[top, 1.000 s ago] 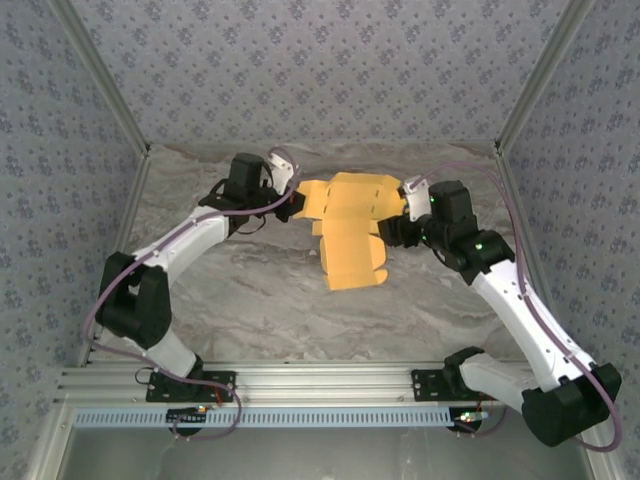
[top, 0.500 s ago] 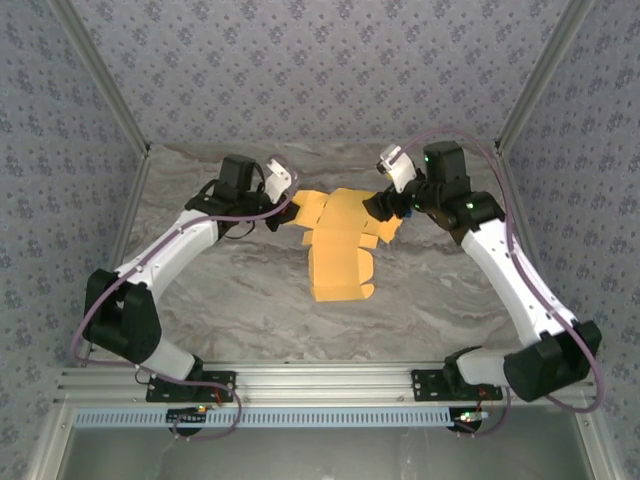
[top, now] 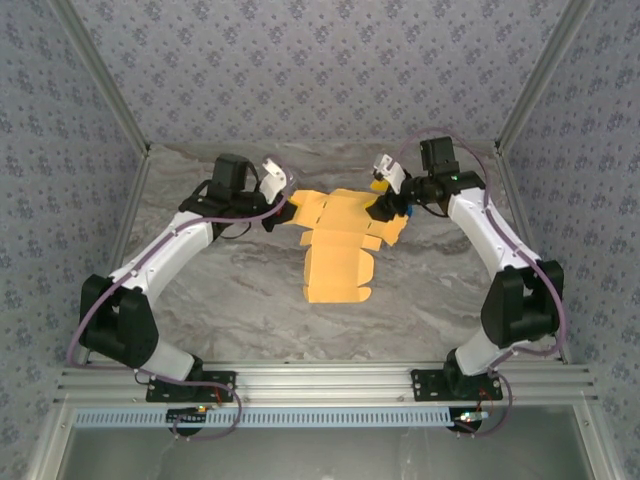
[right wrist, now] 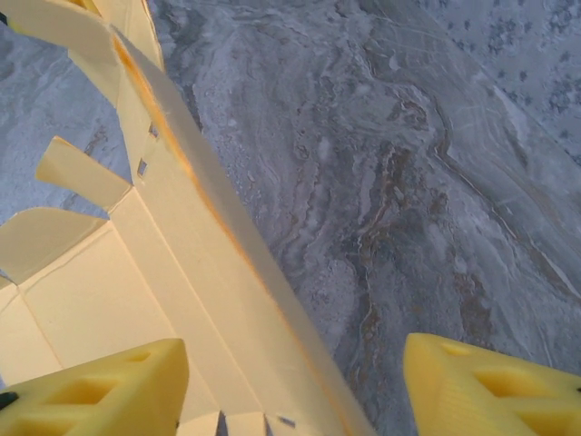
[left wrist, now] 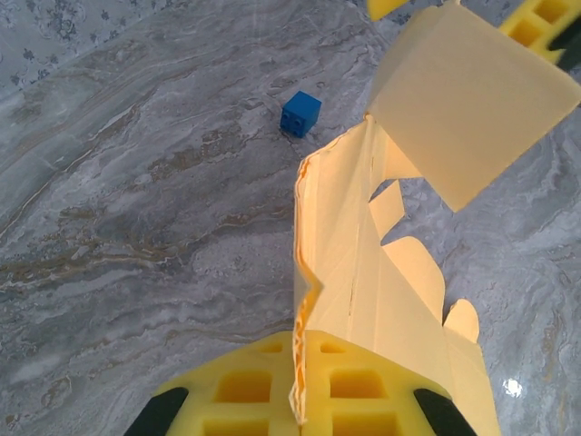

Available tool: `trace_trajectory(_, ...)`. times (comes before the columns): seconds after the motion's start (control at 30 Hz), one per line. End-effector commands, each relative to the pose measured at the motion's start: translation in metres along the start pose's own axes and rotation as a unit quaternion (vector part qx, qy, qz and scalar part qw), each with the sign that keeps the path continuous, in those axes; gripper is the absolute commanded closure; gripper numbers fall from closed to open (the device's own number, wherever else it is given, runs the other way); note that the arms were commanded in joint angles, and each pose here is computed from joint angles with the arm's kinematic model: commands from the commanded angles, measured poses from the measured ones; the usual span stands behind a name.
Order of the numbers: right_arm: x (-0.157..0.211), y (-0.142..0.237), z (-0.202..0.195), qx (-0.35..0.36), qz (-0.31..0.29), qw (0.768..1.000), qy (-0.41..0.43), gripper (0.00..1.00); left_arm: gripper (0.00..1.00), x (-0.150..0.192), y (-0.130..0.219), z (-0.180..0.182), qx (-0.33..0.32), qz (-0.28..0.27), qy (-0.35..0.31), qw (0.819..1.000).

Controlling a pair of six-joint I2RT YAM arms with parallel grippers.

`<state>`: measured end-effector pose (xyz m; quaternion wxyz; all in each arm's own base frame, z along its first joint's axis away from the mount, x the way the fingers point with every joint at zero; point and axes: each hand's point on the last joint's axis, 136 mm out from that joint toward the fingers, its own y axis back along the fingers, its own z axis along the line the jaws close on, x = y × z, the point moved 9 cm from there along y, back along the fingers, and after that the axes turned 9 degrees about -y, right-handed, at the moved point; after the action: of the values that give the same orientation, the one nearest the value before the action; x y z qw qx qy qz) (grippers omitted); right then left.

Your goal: Fold the paper box

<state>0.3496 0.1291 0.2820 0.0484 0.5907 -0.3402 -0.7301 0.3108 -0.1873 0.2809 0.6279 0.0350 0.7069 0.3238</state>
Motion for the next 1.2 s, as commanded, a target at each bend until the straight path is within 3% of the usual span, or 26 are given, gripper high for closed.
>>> trace_trajectory(0.0, -0.002, -0.005, 0.0, -0.053, -0.014, 0.998, 0.014, 0.4, 1.0, -0.005, 0.006, -0.003, 0.012, -0.022, -0.017, 1.0)
trace_trajectory(0.27, -0.001, -0.005, -0.006, -0.073, -0.019, 0.997, 0.009, 0.63, 1.0, -0.003, 0.004, -0.002, 0.012, -0.02, -0.013, 1.0)
trace_trajectory(1.0, -0.01, 0.003, 0.002, -0.064, 0.013, 0.997, -0.048, 0.96, 1.0, 0.001, -0.002, 0.005, -0.008, -0.003, 0.0, 1.0)
trace_trajectory(1.17, -0.006, 0.002, 0.012, -0.039, 0.033, 0.997, -0.061, 1.0, 0.83, 0.006, -0.002, 0.013, -0.046, 0.011, 0.017, 0.999)
